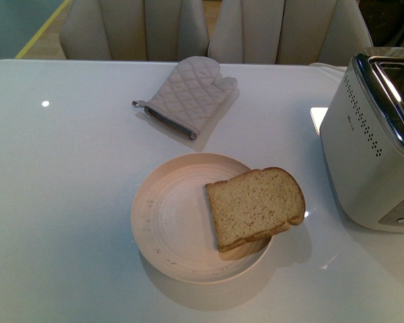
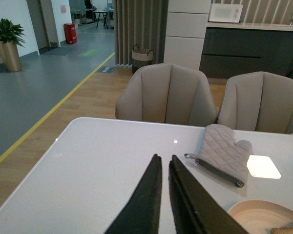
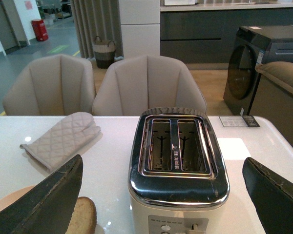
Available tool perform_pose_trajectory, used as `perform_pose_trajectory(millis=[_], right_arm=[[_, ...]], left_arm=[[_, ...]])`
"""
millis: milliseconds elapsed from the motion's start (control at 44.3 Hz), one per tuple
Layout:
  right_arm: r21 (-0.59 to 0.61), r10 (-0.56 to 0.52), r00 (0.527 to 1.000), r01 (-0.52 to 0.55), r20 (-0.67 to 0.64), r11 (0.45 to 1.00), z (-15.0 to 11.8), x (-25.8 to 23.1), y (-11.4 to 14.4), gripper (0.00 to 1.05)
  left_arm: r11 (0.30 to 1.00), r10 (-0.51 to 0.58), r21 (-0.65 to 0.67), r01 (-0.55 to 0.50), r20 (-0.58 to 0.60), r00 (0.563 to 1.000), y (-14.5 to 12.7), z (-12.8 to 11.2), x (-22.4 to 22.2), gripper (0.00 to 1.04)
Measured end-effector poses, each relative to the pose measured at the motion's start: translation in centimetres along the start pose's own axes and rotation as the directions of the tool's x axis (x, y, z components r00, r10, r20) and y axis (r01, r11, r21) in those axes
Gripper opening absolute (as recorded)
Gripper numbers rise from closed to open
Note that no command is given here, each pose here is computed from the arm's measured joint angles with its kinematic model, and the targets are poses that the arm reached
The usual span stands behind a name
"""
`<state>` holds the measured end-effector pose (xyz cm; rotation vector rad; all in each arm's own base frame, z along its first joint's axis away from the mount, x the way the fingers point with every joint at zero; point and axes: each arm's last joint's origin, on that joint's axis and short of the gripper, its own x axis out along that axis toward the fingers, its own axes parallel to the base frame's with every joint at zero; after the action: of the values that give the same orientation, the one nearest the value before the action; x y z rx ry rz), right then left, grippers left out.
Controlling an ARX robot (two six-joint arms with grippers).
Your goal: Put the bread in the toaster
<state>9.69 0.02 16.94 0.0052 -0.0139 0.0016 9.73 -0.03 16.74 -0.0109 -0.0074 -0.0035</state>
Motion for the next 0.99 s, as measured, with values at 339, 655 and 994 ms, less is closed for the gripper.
perform_pose_trajectory(millis=[339,655,994], right_arm=[[-0.119,-0.276,0.864,0.249,-0.421,0.961,-0.2,0.9,1.5,0.96],[0.181,-0.064,0.828,0.196,-0.557,0.964,1.9,5.4,3.8,0.96],[0.476,0.181,0.663,0.295,-0.726,0.829,-1.8,12.1,7.7,0.96]], left_arm=[[1.0,0.0,0.0,0.0,0.0,1.0,0.0,0.0,0.0,0.59],[1.0,0.0,0.003,0.0,0.001,1.0,0.0,0.0,0.0,0.99],[1.0,0.0,0.002,0.0,0.001,1.0,0.0,0.0,0.0,0.98]])
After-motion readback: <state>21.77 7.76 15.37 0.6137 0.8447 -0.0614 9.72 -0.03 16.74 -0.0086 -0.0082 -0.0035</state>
